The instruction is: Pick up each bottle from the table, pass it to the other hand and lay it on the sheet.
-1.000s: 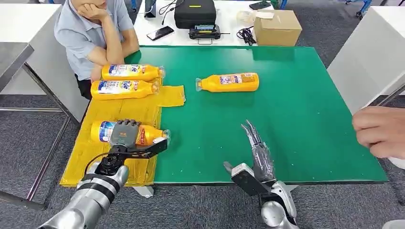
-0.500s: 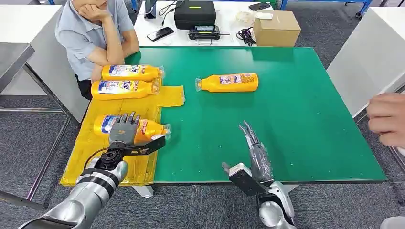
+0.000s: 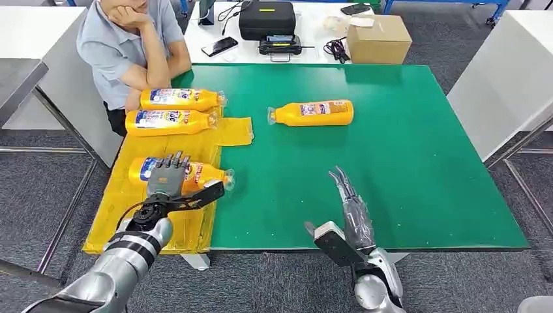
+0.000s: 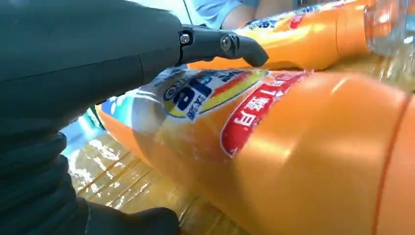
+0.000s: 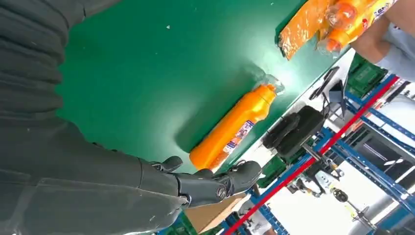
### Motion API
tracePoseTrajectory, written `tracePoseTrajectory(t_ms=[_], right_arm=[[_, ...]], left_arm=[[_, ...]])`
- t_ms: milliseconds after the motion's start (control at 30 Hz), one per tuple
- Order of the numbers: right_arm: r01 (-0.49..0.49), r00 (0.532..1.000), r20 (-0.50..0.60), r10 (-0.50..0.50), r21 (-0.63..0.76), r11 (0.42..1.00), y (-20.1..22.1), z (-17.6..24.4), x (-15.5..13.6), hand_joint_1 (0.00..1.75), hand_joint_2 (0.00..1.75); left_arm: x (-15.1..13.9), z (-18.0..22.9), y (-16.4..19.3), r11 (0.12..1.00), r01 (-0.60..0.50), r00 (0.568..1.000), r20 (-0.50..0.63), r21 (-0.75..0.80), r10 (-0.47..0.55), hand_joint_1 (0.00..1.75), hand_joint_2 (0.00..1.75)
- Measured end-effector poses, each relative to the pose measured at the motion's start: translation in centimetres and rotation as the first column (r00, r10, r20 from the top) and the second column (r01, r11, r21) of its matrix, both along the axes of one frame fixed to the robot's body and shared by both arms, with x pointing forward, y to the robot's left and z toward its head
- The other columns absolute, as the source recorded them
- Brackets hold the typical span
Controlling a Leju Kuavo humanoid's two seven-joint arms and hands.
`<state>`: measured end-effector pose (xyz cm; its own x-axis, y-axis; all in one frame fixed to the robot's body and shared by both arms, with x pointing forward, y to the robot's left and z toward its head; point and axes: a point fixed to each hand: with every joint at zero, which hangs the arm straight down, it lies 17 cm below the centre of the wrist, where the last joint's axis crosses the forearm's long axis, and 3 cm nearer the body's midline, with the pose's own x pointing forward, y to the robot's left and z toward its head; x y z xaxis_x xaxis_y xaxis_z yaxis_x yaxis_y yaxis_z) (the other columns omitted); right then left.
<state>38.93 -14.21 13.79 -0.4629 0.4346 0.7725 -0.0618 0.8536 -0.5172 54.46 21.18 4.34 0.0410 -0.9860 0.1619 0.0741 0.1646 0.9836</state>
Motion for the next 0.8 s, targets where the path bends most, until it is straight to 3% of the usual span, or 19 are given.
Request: tracePoseTrajectory(t_ms=[233, 433, 567, 800], right_arm=[[0.015, 1.0, 0.004, -0.015, 0.001, 1.0, -0.4, 0.0, 0.1, 0.0, 1.75], [0.035, 0.999, -0.006, -0.035, 0.095, 0.995, -1.8, -0.1, -1.1, 0.0, 1.75], [0.043, 0.999, -0.008, -0.042, 0.116, 0.992, -2.4, -0.1, -1.4, 0.0, 1.75], [0.068, 0.997, 0.014, -0.071, 0.158, 0.985, -3.2, 0.7, -1.8, 0.0, 1.75]], left_arm=[[-0.5, 0.9, -1.7, 0.998, 0.039, 0.998, 0.058, -0.045, -0.037, 0.0, 1.75], [-4.6, 3.8, -7.8, 0.941, 0.184, 0.97, 0.206, -0.282, -0.128, 0.0, 1.75], [-6.6, 7.3, -9.7, 0.936, 0.235, 0.935, 0.323, -0.263, -0.144, 0.0, 1.75], [-9.3, 10.4, -12.5, 0.913, 0.317, 0.892, 0.407, -0.257, -0.195, 0.0, 1.75]])
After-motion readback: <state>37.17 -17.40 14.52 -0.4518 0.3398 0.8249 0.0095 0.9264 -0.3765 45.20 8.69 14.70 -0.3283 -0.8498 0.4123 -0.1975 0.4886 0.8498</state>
